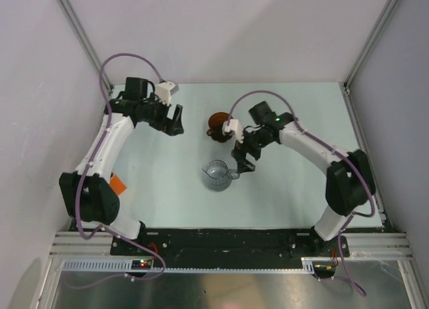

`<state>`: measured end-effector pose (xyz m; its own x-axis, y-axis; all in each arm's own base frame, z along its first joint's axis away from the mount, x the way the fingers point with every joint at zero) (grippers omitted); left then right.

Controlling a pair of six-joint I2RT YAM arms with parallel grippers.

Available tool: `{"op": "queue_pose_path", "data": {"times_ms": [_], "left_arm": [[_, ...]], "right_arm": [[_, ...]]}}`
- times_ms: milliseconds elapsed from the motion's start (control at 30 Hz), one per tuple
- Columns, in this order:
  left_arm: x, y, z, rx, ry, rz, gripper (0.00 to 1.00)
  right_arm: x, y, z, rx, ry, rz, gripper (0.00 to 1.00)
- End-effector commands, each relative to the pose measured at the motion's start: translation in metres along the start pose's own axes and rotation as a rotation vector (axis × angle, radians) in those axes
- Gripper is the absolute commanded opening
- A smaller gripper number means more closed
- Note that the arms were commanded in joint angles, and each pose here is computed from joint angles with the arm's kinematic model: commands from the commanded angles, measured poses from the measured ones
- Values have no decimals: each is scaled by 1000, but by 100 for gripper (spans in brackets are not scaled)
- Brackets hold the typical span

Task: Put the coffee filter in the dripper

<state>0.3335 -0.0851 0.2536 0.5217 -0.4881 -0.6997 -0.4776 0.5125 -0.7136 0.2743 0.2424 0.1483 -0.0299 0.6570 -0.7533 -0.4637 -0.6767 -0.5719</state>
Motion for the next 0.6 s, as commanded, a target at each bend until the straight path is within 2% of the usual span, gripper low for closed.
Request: {"op": "queue_pose_path", "data": {"times_ms": [0, 300, 567], "left_arm": [[36, -17, -12, 159, 139, -65, 95], [127, -29, -25, 289, 184, -11, 82], [174, -30, -31, 281, 170, -19, 72]], "right_arm": [[-67, -4, 20, 61, -15, -120, 99], [-142, 36, -9, 252, 178, -214, 99], [-168, 56, -13, 291, 278, -253, 100]]}}
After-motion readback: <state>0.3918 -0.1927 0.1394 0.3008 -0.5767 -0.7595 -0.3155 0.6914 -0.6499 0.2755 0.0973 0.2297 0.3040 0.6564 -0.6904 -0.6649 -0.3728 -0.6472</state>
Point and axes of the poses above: each gripper's point midway between its finger pads, its own x axis out along the fingers, its own z axis along the line the jaws close on, y = z × x, the point moved 5 cm from there along -x, back along the fingers, and after that the axes turned 15 degrees about x, right-handed, at the moved point
